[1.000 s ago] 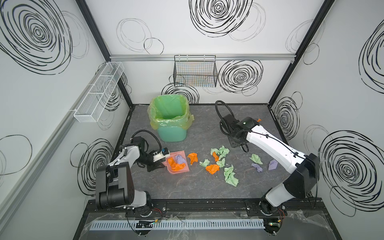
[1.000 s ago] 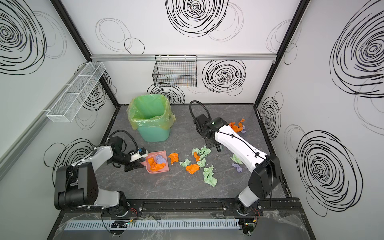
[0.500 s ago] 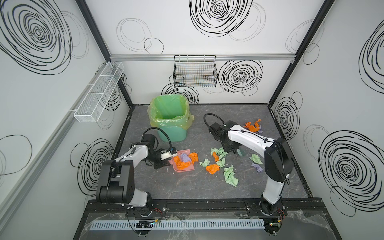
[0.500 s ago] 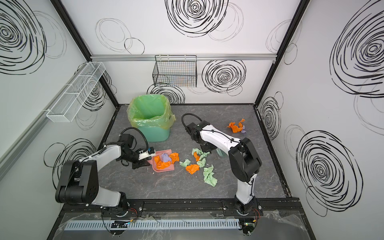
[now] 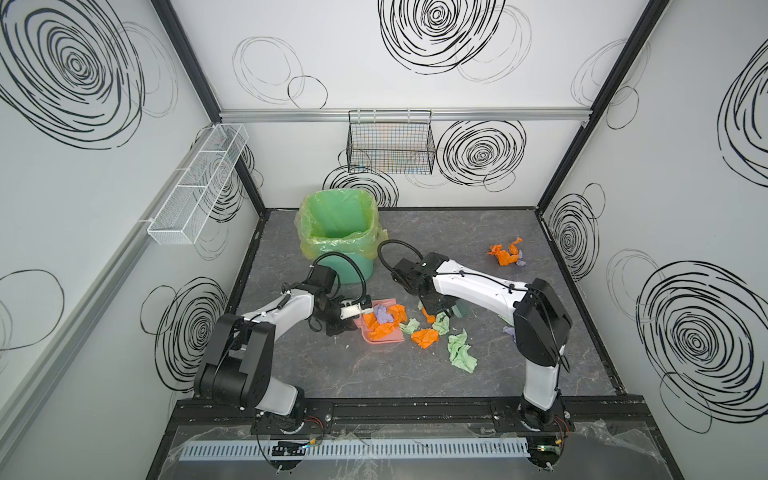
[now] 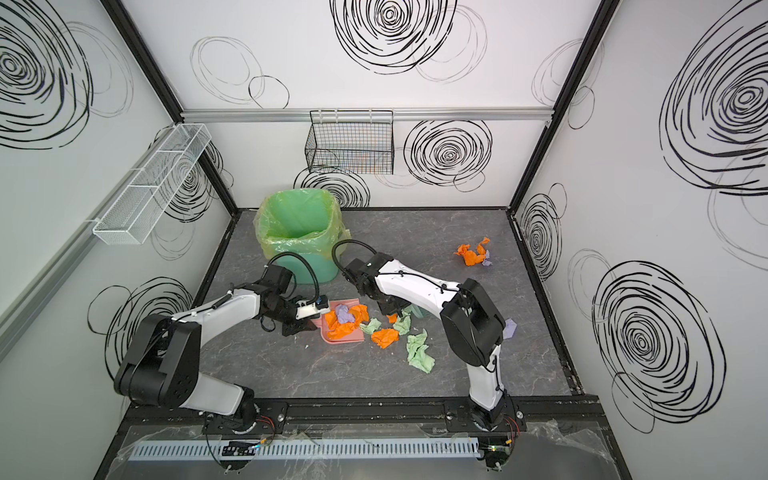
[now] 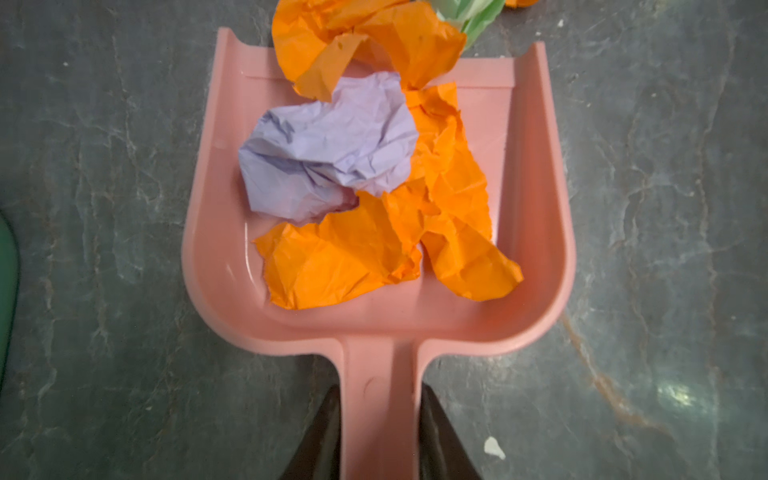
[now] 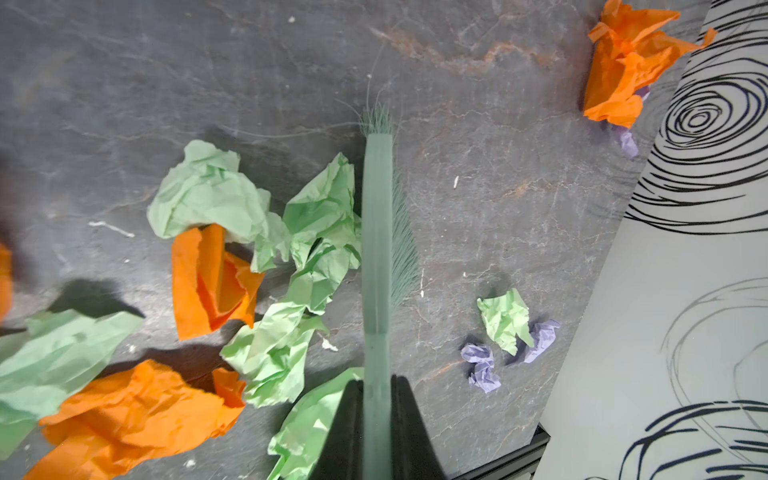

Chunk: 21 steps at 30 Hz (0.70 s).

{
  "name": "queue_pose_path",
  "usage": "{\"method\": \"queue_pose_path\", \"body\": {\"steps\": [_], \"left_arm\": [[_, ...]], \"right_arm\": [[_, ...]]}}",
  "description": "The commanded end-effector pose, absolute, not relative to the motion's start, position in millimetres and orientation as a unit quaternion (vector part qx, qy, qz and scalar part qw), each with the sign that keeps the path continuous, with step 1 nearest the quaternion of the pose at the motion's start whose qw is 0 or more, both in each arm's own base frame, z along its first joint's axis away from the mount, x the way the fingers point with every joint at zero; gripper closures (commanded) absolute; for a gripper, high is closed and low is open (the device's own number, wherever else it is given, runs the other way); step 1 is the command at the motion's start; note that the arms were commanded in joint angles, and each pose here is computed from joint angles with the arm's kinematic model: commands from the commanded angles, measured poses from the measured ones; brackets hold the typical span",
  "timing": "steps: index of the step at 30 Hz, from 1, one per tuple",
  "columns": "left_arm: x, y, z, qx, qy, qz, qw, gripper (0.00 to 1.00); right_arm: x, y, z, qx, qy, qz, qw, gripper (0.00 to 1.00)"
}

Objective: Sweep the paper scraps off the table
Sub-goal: 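Brush the scrap pile into the pink dustpan with the right gripper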

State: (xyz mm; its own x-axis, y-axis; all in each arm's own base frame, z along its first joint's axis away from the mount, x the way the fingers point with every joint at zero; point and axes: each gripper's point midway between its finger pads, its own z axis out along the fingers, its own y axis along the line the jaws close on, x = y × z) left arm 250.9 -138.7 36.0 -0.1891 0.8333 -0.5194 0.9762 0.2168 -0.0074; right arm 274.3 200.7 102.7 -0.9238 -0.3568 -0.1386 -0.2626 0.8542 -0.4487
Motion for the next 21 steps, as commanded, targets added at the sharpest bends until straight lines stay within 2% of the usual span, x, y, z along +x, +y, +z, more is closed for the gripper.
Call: {"method": "queue_pose_path", "body": {"steps": [1, 11, 21], "left_arm": [[256, -146, 35, 0.598, 0.757, -0.163, 0.207, 1.00], [256, -176, 37, 0.607, 0.745, -0.175, 0.212, 1.00], [258, -198, 37, 0.606, 0.741, -0.193, 0.216, 1.00]], "right_arm": [[261, 220, 102, -0.154, 0.966, -0.187, 0.094, 1.00], [246, 275, 110, -0.184, 0.970, -0.114, 0.107, 1.00], [238, 306, 129, -0.199, 0.970, -0.060, 0.124, 1.00]]}}
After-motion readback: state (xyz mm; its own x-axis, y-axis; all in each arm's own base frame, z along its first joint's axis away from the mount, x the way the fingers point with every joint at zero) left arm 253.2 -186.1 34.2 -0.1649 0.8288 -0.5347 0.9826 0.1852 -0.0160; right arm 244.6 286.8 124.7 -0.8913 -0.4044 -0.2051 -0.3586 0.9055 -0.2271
